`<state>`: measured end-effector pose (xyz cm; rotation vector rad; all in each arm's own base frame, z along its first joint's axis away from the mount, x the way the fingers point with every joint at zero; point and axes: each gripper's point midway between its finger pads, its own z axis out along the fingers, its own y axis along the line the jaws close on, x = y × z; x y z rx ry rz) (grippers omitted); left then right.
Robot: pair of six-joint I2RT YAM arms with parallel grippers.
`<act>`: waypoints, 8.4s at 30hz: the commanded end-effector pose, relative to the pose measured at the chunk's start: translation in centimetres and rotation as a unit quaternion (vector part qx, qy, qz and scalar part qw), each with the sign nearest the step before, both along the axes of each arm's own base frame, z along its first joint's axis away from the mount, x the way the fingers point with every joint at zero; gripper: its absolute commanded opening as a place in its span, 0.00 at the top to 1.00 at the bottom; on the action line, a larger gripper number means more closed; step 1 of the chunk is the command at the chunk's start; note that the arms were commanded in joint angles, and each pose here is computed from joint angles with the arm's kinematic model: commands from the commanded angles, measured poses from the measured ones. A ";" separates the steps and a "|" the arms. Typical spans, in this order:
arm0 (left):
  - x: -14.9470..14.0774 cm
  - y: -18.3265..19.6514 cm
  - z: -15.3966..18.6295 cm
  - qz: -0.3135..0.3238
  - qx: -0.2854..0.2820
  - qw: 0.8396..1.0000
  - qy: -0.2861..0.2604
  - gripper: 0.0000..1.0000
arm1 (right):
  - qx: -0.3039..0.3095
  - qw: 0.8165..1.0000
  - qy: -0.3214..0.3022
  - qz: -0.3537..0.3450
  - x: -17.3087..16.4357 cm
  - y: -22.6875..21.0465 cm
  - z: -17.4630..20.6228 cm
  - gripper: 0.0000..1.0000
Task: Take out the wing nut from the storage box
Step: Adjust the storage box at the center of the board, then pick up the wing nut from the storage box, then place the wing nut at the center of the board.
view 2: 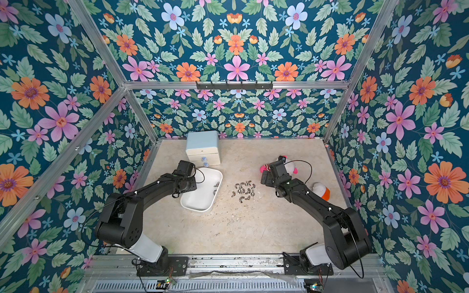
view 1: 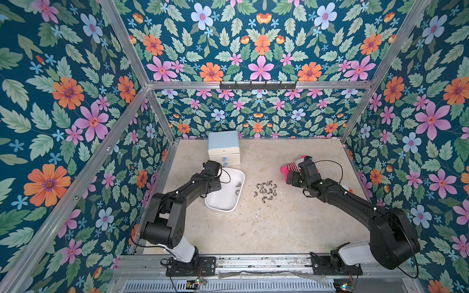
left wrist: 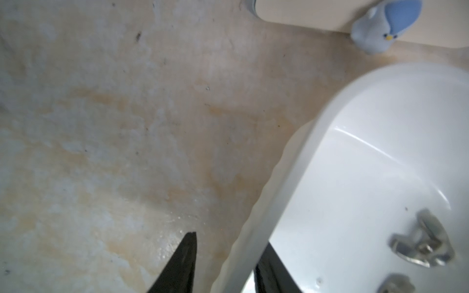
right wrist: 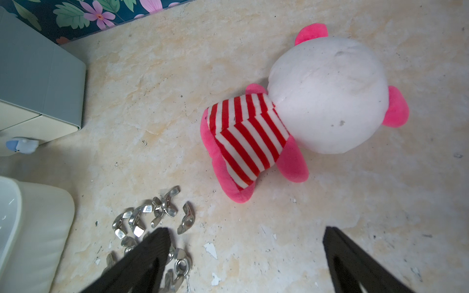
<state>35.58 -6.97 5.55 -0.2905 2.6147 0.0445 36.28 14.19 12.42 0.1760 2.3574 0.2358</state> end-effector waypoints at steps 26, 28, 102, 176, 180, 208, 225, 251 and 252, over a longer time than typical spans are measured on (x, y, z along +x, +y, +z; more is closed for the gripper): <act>-4.4 0.2 0.1 0.009 -0.031 0.999 0.036 0.87 | 0.000 1.000 0.000 0.012 1.0 1.3 0.2 0.01; -4.8 0.3 0.4 0.010 -0.031 0.999 0.037 0.88 | 0.000 1.000 0.000 0.013 1.1 1.4 0.2 0.01; 4.5 -9.8 -1.3 -0.107 -0.031 0.994 0.006 0.77 | -0.006 1.000 -0.002 0.003 -0.2 0.7 -0.1 0.01; 2.1 -22.5 2.5 -0.226 -0.030 0.973 -0.018 0.91 | -0.008 1.000 -0.007 -0.002 -0.6 0.2 0.2 0.01; 1.9 -22.6 1.6 -0.229 -0.028 0.973 -0.008 0.91 | -0.007 1.000 -0.006 -0.002 -0.6 0.2 0.1 0.01; 0.5 -23.3 -1.8 -0.238 -0.029 0.970 0.027 0.92 | -0.005 1.000 -0.006 -0.001 -0.7 0.3 0.0 0.01; -0.2 -22.3 -2.7 -0.218 -0.017 0.975 0.044 0.70 | -0.003 1.000 -0.007 -0.001 -0.6 0.4 0.1 0.01; 1.6 -17.0 9.4 -0.160 0.030 0.983 -0.081 0.49 | 0.001 1.000 -0.011 0.004 -0.3 0.7 0.5 0.01; 1.5 -16.5 9.5 -0.155 0.033 0.984 -0.080 0.49 | 0.001 1.000 -0.010 0.005 -0.3 0.8 0.5 0.01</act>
